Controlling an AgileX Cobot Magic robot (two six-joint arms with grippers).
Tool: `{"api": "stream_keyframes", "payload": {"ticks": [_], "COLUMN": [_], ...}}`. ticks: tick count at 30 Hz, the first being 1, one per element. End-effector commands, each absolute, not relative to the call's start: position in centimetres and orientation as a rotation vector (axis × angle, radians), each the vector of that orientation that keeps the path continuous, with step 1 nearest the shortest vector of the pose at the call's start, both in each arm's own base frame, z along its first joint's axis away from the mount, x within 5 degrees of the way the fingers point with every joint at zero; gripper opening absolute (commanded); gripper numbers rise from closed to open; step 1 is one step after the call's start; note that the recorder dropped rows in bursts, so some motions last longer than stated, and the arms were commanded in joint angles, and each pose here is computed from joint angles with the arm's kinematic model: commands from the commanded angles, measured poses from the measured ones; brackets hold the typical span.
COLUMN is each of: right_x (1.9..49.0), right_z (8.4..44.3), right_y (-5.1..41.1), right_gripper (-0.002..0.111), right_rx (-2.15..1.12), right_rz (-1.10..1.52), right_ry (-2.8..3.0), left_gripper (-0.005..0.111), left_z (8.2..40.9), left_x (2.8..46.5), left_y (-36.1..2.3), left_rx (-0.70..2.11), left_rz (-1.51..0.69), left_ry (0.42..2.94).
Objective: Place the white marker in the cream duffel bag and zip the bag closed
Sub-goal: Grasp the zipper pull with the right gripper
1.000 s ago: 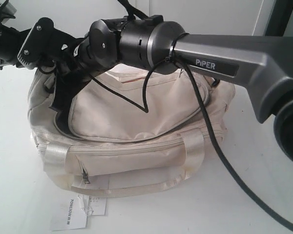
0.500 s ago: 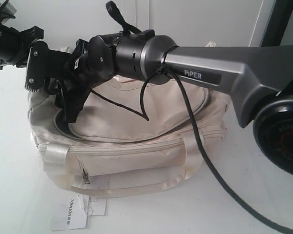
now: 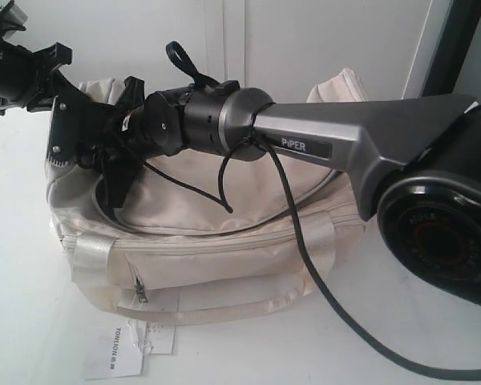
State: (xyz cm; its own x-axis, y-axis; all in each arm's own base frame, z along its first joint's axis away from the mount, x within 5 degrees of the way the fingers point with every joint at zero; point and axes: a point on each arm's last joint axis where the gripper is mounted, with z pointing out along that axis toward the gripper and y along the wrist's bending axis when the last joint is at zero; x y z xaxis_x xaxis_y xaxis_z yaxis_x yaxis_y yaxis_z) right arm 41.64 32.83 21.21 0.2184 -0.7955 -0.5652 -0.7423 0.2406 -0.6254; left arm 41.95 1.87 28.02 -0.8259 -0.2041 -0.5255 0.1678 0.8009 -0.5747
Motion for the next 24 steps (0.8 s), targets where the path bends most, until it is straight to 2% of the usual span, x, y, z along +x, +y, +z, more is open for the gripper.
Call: {"api": "stream_keyframes", "payload": {"ticks": [1, 3, 10, 20, 24], "right_x": [42.0, 41.9, 41.0, 40.0, 39.7], "right_z": [21.2, 21.8, 25.3, 25.1, 27.2], "right_y": [32.6, 32.5, 31.8, 31.3, 31.1], "right_gripper": [0.003, 0.000, 0.000, 0.000, 0.000], "right_rx": [-1.498, -1.495, -1.422, -1.315, -1.201], "right_rz": [-0.077, -0.075, -0.014, 0.168, 0.221], "right_ry": [1.520, 1.519, 1.565, 1.836, 1.837], "left_gripper": [0.000, 0.000, 0.000, 0.000, 0.000], "left_z": [28.5, 28.5, 28.5, 28.5, 28.5], "left_x": [41.6, 41.6, 41.7, 41.7, 41.7], "left_y": [1.6, 1.6, 1.6, 2.3, 2.9], "left_rx": [-0.012, -0.009, -0.014, -0.040, -0.061], "left_rz": [-0.897, -0.896, -0.890, -0.876, -0.875], "left_ry": [2.394, 2.394, 2.390, 2.386, 2.380]}}
